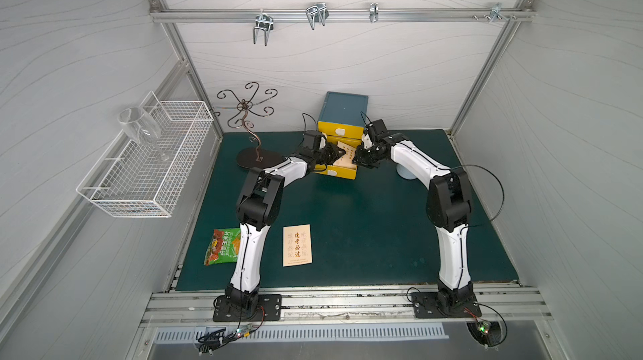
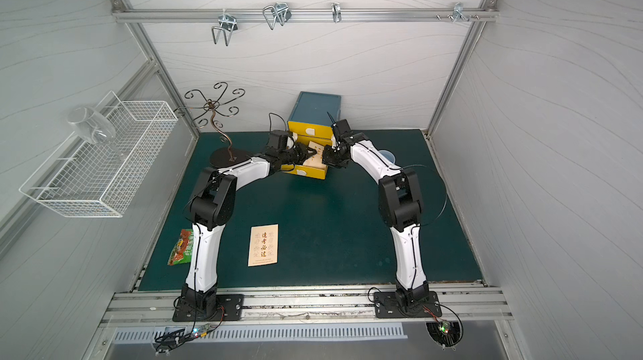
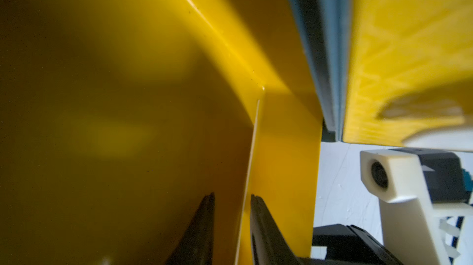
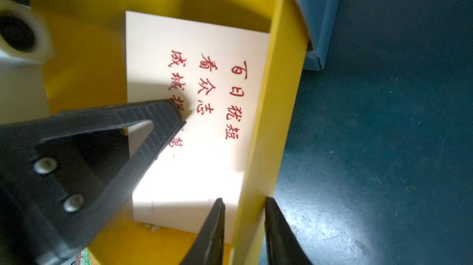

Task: Take the postcards out of the drawer
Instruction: Pick up the postcard from the drawer.

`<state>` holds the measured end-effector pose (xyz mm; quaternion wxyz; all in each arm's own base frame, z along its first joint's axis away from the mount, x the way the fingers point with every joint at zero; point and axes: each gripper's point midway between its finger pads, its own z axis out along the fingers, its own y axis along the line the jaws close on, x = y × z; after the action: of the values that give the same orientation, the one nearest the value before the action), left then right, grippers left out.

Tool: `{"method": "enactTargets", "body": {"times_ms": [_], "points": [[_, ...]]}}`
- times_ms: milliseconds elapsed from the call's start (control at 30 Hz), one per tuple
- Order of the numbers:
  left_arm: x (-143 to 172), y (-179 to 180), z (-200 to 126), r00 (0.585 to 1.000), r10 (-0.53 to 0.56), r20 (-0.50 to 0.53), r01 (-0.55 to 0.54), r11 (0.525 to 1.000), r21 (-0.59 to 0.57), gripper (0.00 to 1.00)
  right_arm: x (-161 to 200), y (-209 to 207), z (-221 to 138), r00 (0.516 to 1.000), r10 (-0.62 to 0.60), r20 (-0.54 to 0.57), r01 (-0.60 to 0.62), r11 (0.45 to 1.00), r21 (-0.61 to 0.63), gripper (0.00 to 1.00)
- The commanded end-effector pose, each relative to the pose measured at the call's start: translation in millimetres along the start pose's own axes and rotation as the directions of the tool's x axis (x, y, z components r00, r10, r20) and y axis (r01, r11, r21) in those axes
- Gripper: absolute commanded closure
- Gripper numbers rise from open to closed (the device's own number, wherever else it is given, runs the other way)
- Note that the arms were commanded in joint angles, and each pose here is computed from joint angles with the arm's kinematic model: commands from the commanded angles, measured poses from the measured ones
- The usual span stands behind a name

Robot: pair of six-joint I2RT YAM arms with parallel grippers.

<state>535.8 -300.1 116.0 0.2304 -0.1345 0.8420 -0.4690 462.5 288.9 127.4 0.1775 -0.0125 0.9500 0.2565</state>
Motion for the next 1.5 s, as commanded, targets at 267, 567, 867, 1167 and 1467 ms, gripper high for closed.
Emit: {"method": "enactTargets", "body": {"times_ms": [267,567,867,1167,1467], "points": [[-29,-45,-24,0.996,0.008,0.091,-0.012,0.999,0.052,0.9,-9,16,-2,0.999,-0.021,0.03,0.023,0.999,-0.038,0.64],[-41,-55,-40,0.988,-0.077,0.133,0.072,0.996,0.047,0.91,-11,15,-6,0.999,-0.017,0.037,0.018,0.999,-0.036,0.55],[-42,-63,-52,0.98,-0.17,0.108,0.162,0.984,0.08,0.93,-15,16,-15,0.998,-0.015,0.054,0.017,0.999,-0.03,0.43],[-43,-87,-76,0.978,-0.175,0.117,0.159,0.978,0.132,0.92,-21,26,-39,0.996,-0.035,0.084,0.04,0.998,-0.047,0.36],[-22,-101,-101,0.982,-0.173,0.076,0.156,0.97,0.187,0.95,-27,31,-109,0.99,-0.041,0.138,0.062,0.987,-0.145,0.25]]}}
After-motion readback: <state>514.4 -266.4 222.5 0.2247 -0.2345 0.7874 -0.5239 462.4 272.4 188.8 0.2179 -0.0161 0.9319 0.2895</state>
